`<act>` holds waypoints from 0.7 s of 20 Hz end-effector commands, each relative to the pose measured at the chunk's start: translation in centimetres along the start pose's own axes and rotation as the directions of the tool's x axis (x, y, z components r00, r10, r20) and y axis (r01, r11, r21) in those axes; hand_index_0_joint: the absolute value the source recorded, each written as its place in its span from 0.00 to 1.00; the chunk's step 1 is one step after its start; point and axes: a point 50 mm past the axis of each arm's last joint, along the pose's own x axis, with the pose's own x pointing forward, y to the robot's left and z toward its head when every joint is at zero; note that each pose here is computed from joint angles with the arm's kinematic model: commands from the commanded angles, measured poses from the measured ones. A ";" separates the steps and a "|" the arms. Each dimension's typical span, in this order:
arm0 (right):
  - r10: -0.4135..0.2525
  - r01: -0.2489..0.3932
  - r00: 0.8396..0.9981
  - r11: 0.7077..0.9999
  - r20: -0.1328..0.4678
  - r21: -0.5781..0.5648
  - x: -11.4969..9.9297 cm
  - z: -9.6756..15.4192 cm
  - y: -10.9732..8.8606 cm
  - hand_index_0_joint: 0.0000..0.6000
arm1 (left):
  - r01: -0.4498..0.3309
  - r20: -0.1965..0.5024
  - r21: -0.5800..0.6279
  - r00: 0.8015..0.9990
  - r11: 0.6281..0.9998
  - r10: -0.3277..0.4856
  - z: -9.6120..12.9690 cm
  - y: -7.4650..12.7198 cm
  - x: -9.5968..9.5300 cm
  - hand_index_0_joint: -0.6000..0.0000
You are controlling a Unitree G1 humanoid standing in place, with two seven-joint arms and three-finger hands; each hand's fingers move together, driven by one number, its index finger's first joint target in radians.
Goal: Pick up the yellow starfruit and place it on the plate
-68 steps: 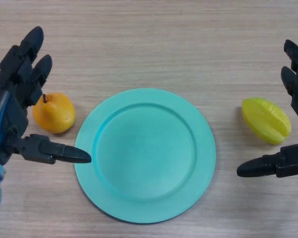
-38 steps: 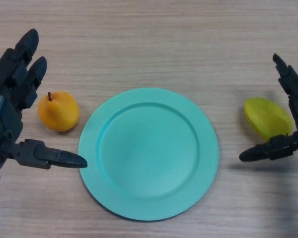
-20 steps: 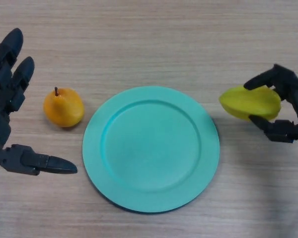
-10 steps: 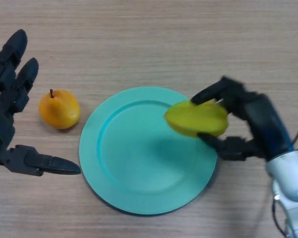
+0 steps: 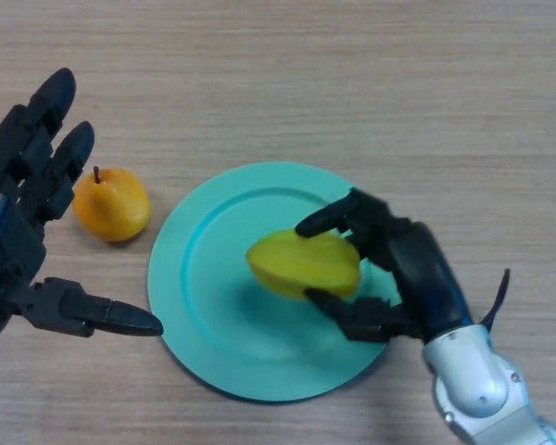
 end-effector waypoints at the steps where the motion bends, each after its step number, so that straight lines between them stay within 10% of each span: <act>1: -0.038 0.035 0.990 0.999 0.137 0.027 0.3 2.4 -1.0 0.50 | -0.042 0.168 0.054 0.985 0.998 0.032 3.2 1.4 -0.4 1.00; 4: -0.050 0.054 0.987 0.998 0.155 -0.017 0.5 3.0 -1.4 0.00 | -0.040 0.152 0.061 0.988 0.997 0.030 3.2 1.5 -0.8 1.00; 14: -0.186 0.191 0.927 0.981 0.324 0.016 -1.8 7.4 -8.2 0.00 | -0.039 0.173 0.078 0.985 0.996 0.025 3.6 1.0 -0.3 1.00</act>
